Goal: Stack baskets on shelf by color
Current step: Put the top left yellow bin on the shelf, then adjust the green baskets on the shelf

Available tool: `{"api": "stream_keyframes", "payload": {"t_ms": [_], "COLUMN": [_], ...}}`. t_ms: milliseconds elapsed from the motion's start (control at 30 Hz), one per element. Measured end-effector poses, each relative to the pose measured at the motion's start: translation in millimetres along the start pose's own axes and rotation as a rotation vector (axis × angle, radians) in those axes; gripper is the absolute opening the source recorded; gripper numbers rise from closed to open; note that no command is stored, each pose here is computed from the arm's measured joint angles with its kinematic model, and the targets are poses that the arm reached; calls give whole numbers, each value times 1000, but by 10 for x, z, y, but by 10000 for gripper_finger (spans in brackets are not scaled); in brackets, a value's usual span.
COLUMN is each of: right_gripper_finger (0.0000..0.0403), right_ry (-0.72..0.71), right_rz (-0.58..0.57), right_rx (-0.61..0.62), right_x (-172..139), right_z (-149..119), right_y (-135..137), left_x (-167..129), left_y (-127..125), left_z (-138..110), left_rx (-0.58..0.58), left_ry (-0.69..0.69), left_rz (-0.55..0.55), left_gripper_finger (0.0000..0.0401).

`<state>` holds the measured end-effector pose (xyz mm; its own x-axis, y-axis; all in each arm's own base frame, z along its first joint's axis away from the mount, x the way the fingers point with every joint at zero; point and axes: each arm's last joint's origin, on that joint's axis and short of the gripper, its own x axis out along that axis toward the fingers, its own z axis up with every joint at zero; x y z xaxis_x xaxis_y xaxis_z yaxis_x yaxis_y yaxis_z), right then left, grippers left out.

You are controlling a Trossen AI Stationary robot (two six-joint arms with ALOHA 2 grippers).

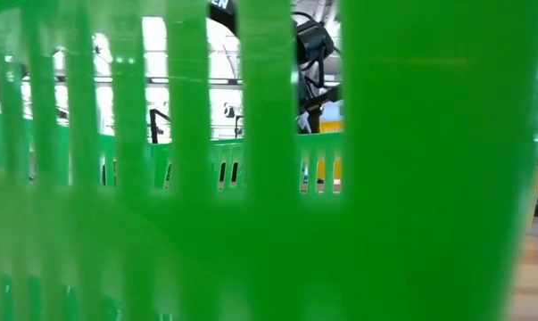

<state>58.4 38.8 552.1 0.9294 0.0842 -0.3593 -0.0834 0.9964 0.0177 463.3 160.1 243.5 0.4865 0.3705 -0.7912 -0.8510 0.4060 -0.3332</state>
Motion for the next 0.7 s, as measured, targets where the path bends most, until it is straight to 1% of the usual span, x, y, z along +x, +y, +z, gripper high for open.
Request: {"api": "stream_keyframes", "payload": {"t_ms": [200,333,433,533,600,700], "right_gripper_finger": [6,3,3,6,6,7], "right_ry": [0,0,0,0,1,9], "right_rz": [0,0,0,0,2,22], "right_rx": [14,15,16,22,37,41], "right_x": [0,0,0,0,0,-1], "right_z": [0,0,0,0,0,-3], "right_y": [0,0,0,0,1,5], "left_x": [8,15,19,7,-36,-153], "left_y": [23,26,25,41,58,74], "left_z": [47,124,177,228,280,375], "left_rx": [5,-14,0,13,31,57], "left_ry": [-10,-20,-17,21,72,123], "left_rz": [-8,-67,-121,-187,-227,-255], "left_gripper_finger": [63,88,102,111,112,111]}}
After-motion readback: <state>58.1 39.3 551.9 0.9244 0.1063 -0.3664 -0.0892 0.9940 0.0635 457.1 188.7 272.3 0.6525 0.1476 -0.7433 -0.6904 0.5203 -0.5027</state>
